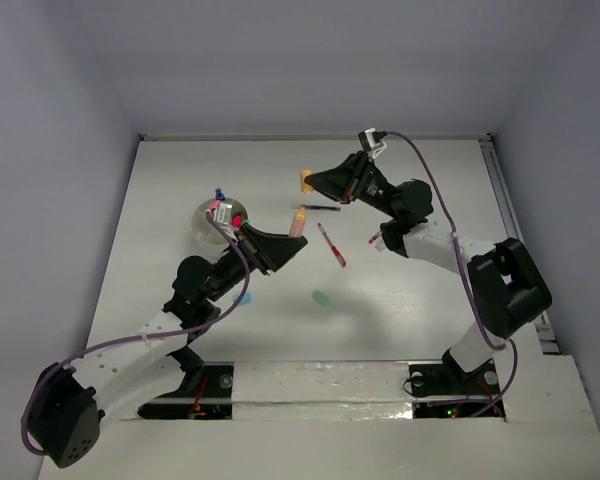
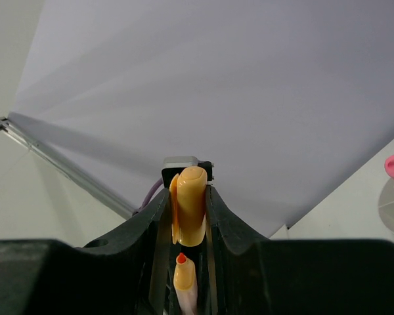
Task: Sort the stationery into containers
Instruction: Close the pen cap on the pen.
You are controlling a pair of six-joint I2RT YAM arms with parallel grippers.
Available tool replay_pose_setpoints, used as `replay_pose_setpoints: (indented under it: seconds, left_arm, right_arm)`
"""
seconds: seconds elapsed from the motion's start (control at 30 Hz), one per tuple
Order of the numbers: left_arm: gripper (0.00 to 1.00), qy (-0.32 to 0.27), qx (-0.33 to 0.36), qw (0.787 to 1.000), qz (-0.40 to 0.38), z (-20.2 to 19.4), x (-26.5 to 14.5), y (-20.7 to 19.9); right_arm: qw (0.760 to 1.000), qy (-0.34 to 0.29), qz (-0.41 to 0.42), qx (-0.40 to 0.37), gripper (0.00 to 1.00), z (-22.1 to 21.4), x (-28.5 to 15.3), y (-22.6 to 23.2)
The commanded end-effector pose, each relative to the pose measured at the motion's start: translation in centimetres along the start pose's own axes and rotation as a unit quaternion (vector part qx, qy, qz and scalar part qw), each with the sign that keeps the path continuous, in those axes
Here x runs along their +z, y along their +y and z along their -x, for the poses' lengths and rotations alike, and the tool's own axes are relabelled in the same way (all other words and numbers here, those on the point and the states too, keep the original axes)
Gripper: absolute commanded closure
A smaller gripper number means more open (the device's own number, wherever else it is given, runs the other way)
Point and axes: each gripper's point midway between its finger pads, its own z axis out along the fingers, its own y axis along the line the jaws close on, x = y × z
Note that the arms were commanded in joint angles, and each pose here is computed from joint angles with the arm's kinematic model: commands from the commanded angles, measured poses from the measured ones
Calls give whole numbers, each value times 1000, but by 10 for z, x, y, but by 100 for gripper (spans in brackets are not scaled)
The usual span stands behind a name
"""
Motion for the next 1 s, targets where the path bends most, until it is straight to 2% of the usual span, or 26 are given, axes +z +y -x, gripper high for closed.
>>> replay_pose_setpoints:
  seconds: [0.0, 0.97]
  left_arm:
    - [100, -29, 24, 998, -53, 21, 5, -31]
    - [100, -36, 31, 997, -68, 29, 18, -36]
  right_arm:
    - [974, -23, 178, -136, 100, -3, -10, 89]
    - [970, -31, 185, -154, 99, -6, -13, 100]
